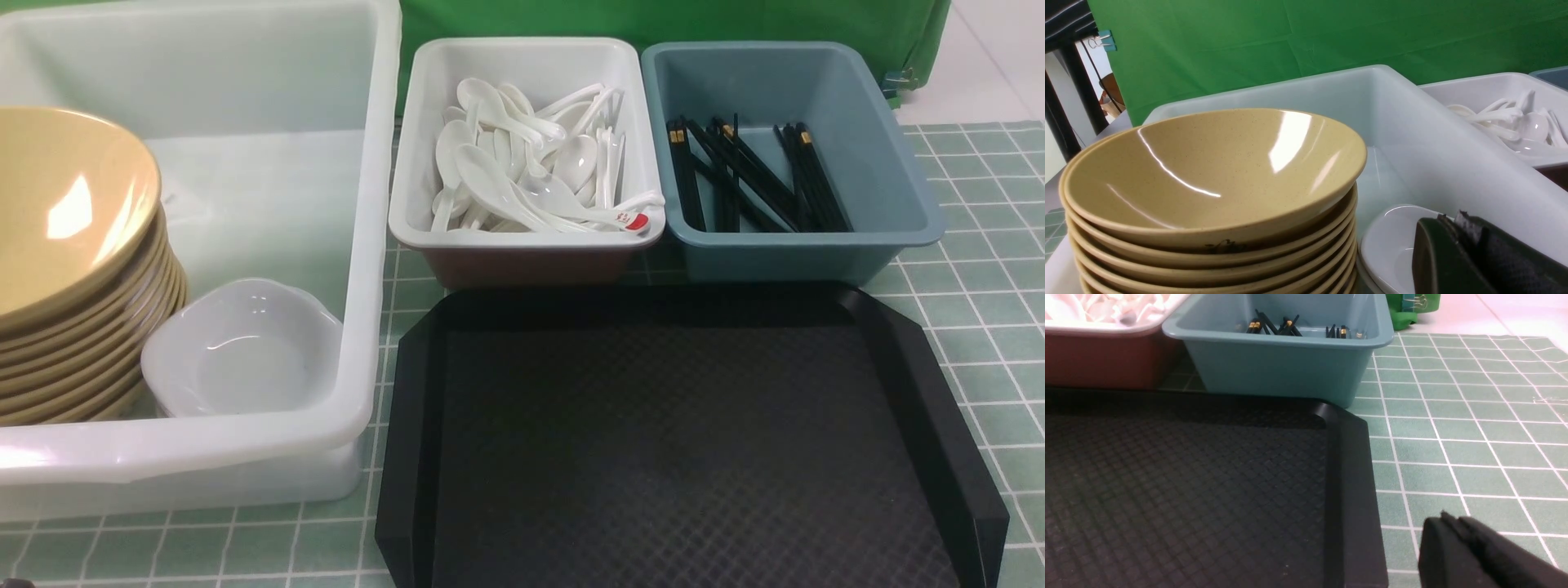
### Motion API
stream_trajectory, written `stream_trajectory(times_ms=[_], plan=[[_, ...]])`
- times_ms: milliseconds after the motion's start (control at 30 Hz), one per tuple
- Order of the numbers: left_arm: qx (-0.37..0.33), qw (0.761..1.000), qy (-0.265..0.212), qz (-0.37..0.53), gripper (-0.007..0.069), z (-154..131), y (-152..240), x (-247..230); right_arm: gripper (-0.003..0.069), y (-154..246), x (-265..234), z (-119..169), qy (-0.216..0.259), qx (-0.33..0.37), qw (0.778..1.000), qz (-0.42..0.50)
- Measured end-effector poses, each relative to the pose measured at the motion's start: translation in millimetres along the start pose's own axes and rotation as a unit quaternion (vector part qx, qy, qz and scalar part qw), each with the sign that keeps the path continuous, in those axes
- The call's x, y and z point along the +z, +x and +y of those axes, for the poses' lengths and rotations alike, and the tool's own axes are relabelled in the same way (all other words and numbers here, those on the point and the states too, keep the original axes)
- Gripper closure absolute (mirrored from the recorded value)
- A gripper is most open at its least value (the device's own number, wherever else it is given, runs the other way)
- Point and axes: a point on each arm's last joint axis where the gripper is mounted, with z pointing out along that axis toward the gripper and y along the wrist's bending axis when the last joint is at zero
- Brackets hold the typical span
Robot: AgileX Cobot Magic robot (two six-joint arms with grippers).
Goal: On blue table put chopsticks spoon bowls plates into blue grey white boxes.
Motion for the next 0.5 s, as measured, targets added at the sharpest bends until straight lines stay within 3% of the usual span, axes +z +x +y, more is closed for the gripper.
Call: stream_trajectory(times_ms=[300,500], plan=[[0.0,1.0,-0.001,-0.006,0.0624,-0.9,6.1,-1.2,0.0592,0.0,0.0,0.0,0.0,0.0,1.0,0.0],[-0.053,0.997,-0.018,0.045,0.0624,-5.5,53.0,7.3,0.0587,0.1,0.0,0.0,0.0,0.0,1.0,0.0]])
